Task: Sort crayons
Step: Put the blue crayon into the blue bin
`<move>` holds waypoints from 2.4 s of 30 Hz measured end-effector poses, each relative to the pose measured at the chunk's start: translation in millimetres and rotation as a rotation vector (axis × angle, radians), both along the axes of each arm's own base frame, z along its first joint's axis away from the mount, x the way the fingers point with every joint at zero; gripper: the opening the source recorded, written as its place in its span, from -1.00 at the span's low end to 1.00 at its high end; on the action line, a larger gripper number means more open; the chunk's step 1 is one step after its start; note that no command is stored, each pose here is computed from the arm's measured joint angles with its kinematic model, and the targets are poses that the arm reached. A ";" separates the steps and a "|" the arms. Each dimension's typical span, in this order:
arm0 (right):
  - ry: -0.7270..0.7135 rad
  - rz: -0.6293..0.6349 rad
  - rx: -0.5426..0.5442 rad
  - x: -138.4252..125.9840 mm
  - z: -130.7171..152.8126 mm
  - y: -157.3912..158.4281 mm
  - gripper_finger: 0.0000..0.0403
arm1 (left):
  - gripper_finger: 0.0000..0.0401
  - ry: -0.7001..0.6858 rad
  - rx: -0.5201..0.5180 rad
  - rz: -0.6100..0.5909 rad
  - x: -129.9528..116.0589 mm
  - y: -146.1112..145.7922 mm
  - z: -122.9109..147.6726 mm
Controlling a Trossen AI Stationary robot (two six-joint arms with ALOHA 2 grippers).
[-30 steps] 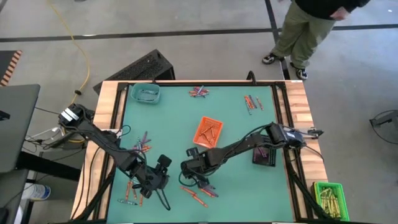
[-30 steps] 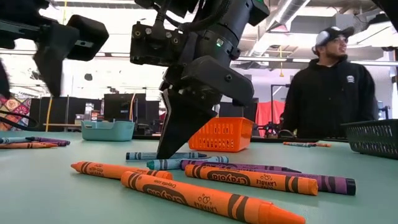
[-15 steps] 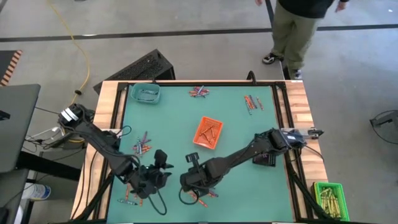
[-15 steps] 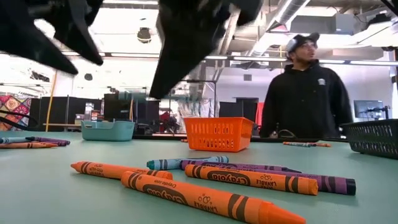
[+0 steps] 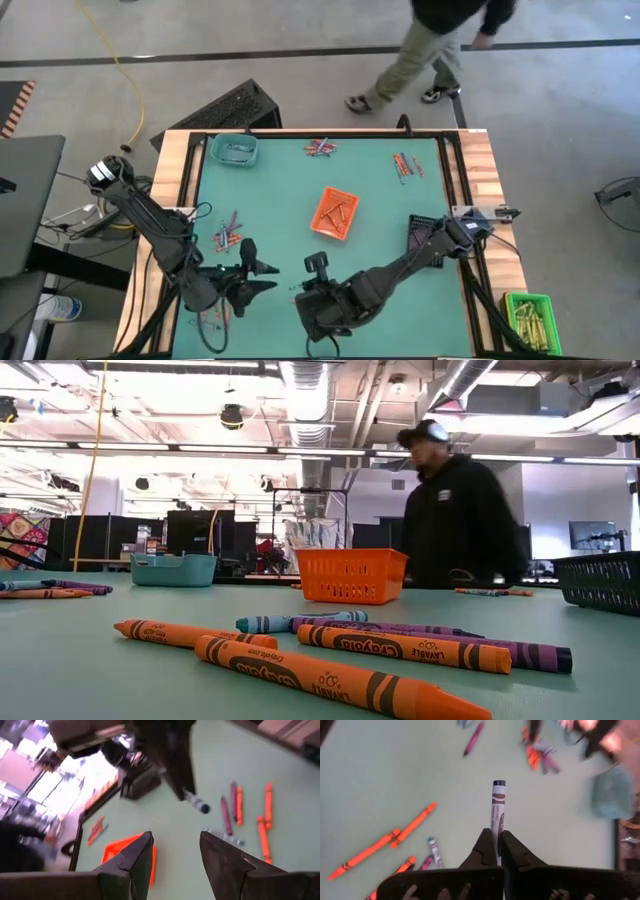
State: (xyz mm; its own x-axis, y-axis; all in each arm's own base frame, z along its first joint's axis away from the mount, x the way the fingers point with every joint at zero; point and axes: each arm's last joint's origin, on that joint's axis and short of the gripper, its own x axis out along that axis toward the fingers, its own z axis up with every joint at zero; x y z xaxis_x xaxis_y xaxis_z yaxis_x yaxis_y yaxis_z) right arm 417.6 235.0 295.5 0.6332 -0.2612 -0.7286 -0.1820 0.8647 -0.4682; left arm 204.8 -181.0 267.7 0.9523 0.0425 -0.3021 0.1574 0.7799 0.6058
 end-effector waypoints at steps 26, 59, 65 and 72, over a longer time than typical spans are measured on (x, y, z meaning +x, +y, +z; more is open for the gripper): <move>-0.359 0.175 -0.115 -14.2 52.5 44.4 -1.00 | -0.24 -0.276 0.030 -0.381 8.9 -13.3 32.2; -0.446 0.282 -0.039 -0.8 64.1 40.1 -1.00 | -0.58 -0.408 0.051 -0.567 7.1 -17.5 43.6; -0.444 0.282 -0.036 0.4 64.0 38.6 -1.00 | -0.72 -0.415 0.048 -0.571 7.3 -17.3 44.3; -0.441 0.290 0.009 2.9 63.7 35.8 -0.99 | -0.90 -0.417 0.049 -0.594 8.6 -16.1 44.3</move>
State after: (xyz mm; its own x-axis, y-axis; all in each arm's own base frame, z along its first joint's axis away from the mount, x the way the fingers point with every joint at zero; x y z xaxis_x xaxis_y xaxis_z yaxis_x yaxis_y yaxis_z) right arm 420.5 270.8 359.2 0.9255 -0.0244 -0.3781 -0.2021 0.8122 -0.5472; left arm 213.4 -197.1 311.9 0.8543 -0.5136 0.0801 0.2942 0.6048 0.7401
